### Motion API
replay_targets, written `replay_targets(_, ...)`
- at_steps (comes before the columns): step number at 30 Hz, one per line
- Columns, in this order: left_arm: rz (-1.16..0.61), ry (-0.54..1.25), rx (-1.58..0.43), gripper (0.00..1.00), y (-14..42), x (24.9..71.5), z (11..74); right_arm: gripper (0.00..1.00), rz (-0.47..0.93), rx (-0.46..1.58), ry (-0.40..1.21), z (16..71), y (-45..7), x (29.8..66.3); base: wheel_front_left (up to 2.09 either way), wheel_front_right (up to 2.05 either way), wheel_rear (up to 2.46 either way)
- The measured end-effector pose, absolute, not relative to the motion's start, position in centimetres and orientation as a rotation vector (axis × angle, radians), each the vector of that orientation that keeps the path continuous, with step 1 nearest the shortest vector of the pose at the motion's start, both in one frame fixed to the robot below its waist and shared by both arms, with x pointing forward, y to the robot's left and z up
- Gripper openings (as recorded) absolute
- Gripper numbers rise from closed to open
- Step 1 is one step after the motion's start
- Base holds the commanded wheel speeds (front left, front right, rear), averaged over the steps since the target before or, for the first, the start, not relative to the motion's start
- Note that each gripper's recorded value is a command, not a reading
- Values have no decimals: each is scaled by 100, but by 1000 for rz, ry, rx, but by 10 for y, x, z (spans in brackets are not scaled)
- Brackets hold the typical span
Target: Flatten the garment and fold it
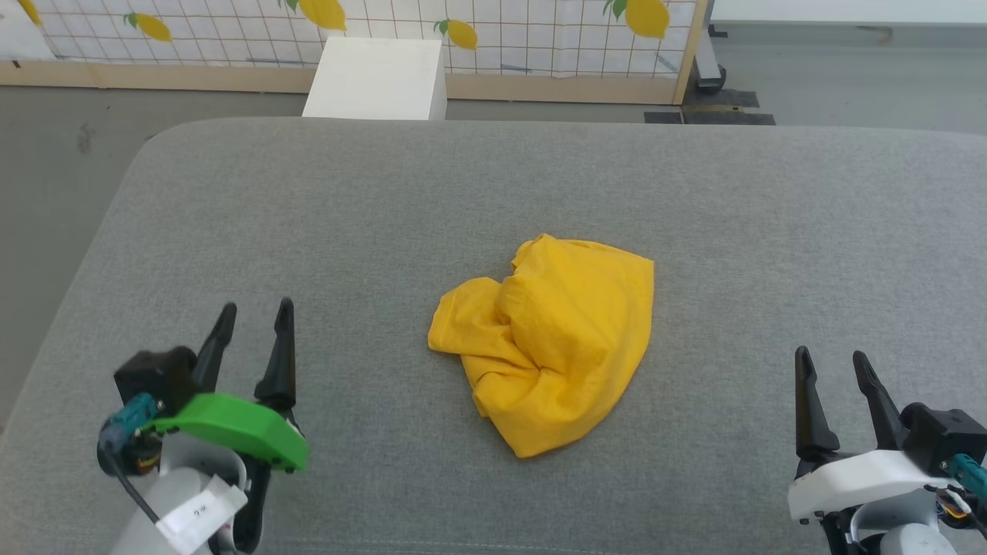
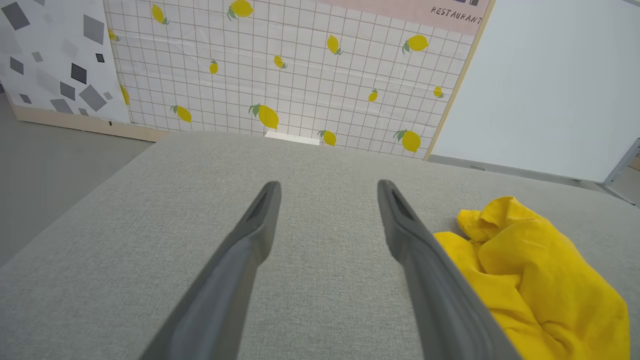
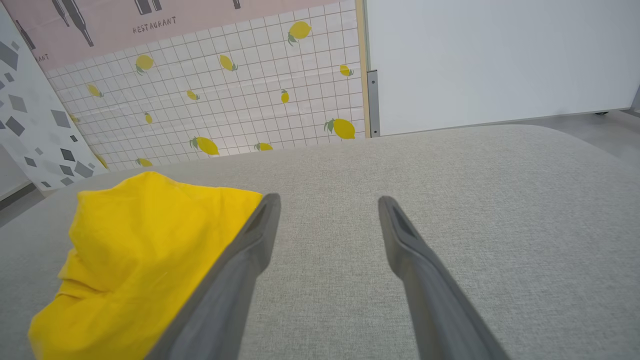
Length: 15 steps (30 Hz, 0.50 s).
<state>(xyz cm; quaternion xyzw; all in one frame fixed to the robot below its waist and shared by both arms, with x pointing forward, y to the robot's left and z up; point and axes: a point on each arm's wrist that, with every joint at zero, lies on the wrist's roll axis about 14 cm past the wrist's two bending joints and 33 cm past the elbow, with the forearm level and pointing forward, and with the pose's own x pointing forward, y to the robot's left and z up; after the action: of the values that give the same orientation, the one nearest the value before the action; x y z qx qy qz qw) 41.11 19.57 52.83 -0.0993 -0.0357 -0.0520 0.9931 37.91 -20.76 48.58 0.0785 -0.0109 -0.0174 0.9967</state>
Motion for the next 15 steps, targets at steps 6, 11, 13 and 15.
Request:
replay_targets(6, -59, -64, -261, 100, 197, 402, 520, 100, -26, 157, 26, 477, -205, 378, 0, 0, 0)
replay_targets(11, -41, -78, -275, 100, 200, 403, 521, 100, 54, 161, 111, 480, -180, 409, 0, 0, 0)
replay_targets(13, -33, -80, -279, 100, 202, 403, 521, 100, 109, 158, 148, 486, -161, 427, 0, 0, 0)
replay_targets(15, -27, -81, -281, 100, 205, 402, 520, 100, 181, 136, 199, 491, -137, 446, 0, 0, 0)
